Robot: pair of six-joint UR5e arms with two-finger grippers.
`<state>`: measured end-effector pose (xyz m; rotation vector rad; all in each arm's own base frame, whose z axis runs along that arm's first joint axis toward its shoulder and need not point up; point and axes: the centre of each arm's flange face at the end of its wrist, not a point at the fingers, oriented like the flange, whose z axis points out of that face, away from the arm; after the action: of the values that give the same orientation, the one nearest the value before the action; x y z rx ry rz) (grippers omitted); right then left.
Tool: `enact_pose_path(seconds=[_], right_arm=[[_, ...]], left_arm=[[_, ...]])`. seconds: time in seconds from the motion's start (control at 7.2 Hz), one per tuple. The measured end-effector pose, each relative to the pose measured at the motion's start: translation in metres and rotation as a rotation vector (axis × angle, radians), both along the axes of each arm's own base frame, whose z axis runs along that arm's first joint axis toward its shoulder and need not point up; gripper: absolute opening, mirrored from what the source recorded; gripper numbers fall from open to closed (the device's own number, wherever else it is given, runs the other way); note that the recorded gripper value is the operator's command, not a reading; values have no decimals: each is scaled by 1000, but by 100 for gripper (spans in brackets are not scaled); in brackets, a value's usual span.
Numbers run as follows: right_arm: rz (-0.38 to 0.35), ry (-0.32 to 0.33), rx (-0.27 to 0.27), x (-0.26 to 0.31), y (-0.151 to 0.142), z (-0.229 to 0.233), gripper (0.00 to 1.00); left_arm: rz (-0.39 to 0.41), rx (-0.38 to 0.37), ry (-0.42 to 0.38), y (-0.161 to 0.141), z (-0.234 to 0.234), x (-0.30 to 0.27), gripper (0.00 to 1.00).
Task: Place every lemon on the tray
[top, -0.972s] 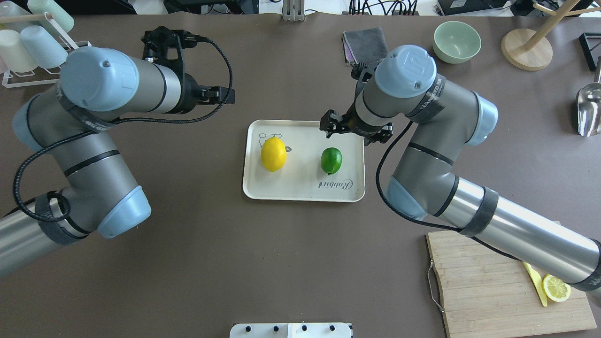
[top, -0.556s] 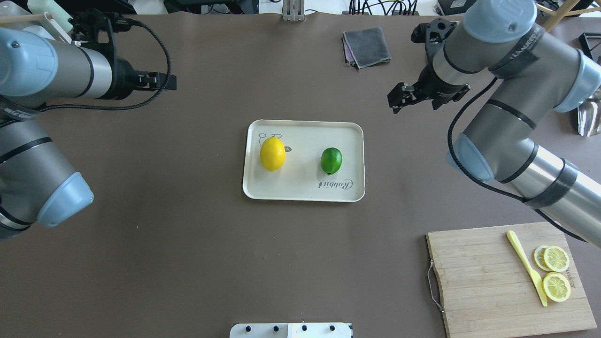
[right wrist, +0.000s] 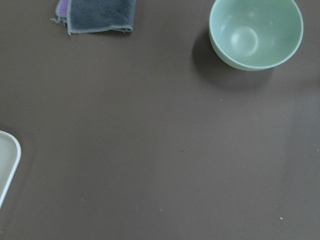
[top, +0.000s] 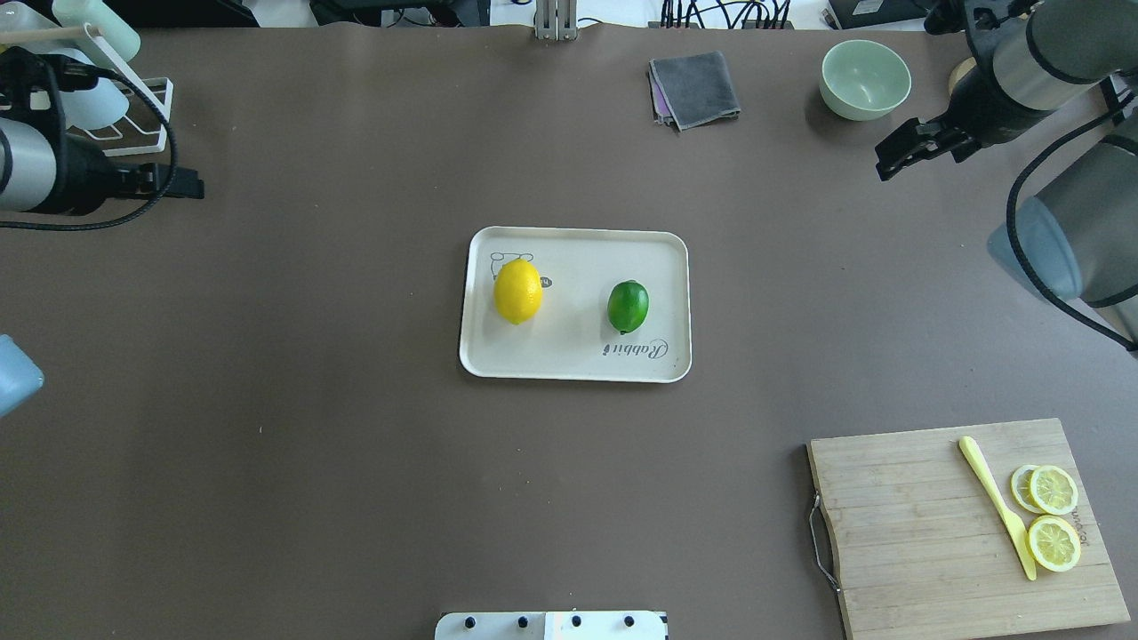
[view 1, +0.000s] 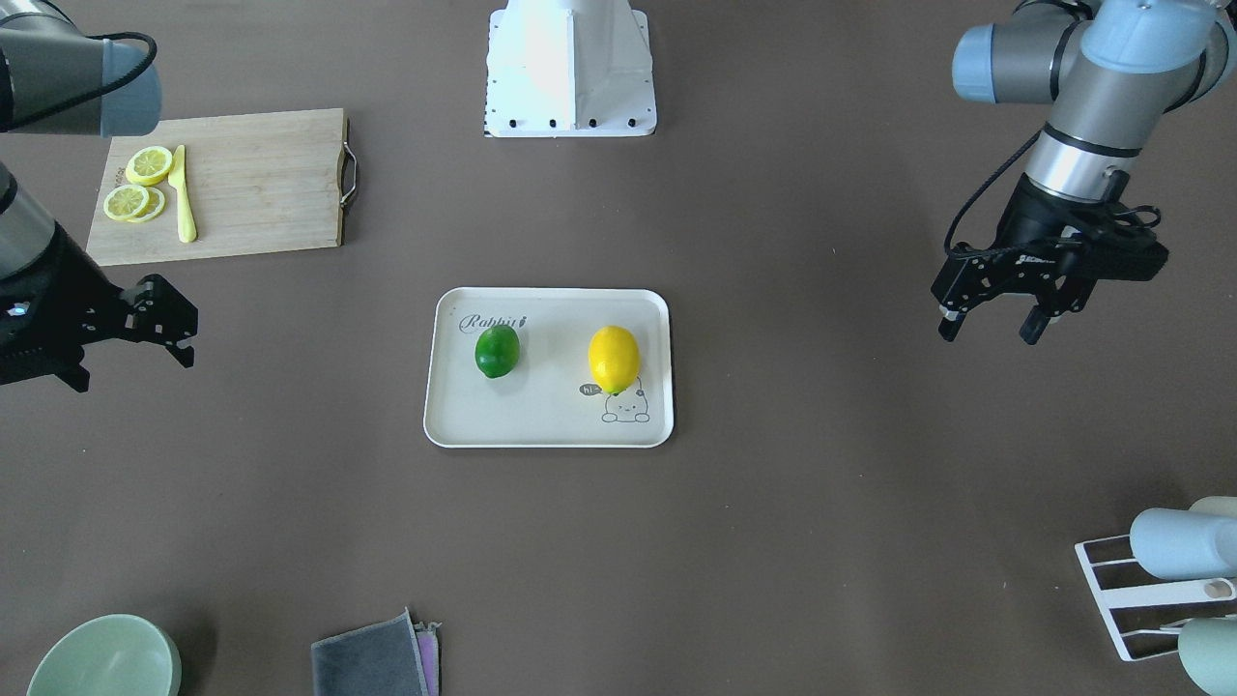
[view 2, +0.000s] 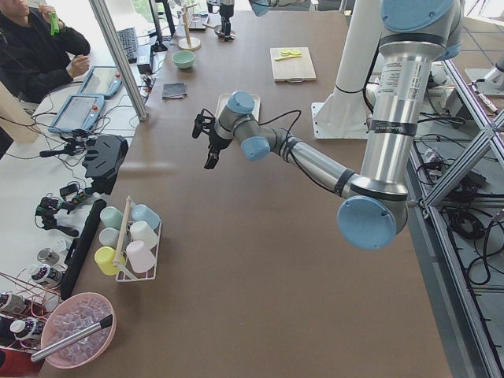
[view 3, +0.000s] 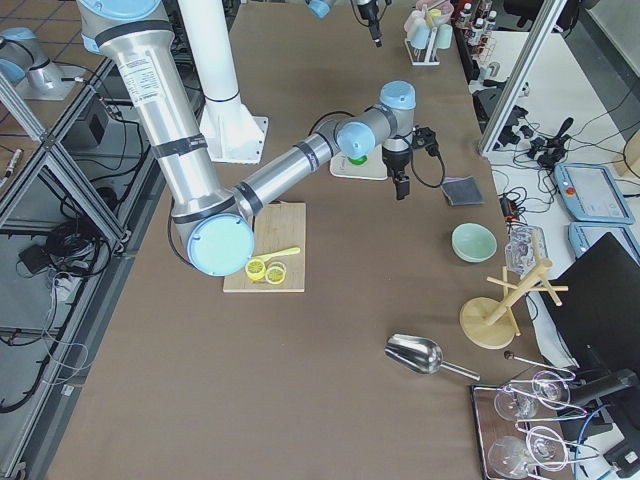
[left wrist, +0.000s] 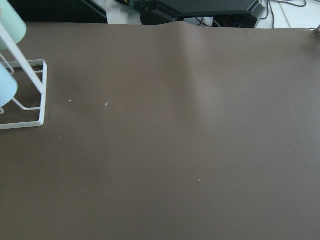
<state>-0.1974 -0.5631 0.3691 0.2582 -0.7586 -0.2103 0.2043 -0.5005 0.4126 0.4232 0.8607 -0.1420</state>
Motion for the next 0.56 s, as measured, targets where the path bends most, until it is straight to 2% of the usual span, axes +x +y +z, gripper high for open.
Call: enact_pose_path(seconds=[0.28, 0.56], right_arm=[[-40, 57, 10, 70, 18, 67, 100], [-87, 118, 14, 148, 47, 141, 100]], left_arm=[[102, -15, -16, 12, 64, -107, 98], [150, 10, -65, 20, 127, -202, 98]])
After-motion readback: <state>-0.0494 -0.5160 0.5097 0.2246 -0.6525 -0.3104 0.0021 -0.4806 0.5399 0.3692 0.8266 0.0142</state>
